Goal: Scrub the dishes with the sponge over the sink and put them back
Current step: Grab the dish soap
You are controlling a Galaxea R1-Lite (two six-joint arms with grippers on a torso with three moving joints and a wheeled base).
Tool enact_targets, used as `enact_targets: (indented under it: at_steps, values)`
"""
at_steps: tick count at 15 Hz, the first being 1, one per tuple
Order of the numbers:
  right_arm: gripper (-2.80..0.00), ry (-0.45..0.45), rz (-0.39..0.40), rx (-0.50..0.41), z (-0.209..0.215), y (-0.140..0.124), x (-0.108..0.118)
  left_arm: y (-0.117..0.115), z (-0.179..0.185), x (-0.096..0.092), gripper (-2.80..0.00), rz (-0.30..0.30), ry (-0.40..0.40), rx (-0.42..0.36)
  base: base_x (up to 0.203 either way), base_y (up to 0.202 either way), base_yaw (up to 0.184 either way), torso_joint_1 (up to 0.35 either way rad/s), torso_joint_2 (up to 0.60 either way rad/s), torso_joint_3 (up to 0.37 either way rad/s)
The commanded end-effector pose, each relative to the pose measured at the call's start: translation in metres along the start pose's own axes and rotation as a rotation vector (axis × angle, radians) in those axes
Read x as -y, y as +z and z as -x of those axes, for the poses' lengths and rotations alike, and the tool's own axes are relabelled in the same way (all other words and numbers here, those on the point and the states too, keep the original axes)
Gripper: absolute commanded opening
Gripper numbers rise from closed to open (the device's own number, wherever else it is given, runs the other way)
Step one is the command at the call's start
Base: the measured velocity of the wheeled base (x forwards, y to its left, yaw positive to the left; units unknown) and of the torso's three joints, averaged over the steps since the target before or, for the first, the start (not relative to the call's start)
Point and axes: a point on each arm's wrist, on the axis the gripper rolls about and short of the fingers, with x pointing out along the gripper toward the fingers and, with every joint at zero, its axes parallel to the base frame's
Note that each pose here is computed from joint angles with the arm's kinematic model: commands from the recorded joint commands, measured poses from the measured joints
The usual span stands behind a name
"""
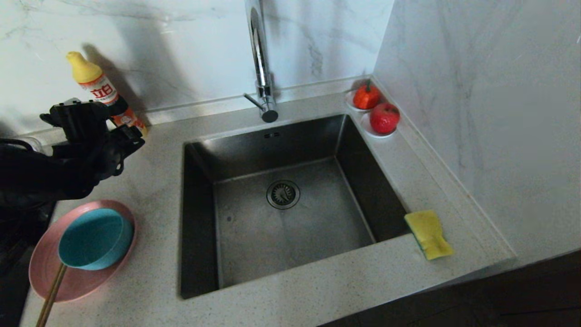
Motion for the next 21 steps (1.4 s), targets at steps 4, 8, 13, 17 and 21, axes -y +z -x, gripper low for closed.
enact_targets:
  at_steps: [4,8,13,17,21]
  values:
    - [-2.80,0.000,0.000,0.000,0.000,0.000,0.000,0.000,-0.024,0.002,0.00,0.000,0.002,0.039,0.000,0.000,0.000,0.000,0.00,0.000]
    - [-2.80,0.000,0.000,0.000,0.000,0.000,0.000,-0.004,-0.039,0.007,0.00,-0.012,-0.004,0.057,0.000,0.000,0.000,0.000,0.00,0.000]
    - [-2.80,0.000,0.000,0.000,0.000,0.000,0.000,-0.004,-0.050,0.012,0.00,-0.012,-0.013,0.084,0.000,0.000,0.000,0.000,0.00,0.000]
    - [-2.80,0.000,0.000,0.000,0.000,0.000,0.000,0.000,-0.054,0.015,0.00,-0.015,-0.020,0.107,0.000,0.000,0.000,0.000,0.00,0.000]
    - [-2.80,0.000,0.000,0.000,0.000,0.000,0.000,0.003,-0.055,0.017,0.00,-0.012,-0.024,0.120,0.000,0.000,0.000,0.000,0.00,0.000]
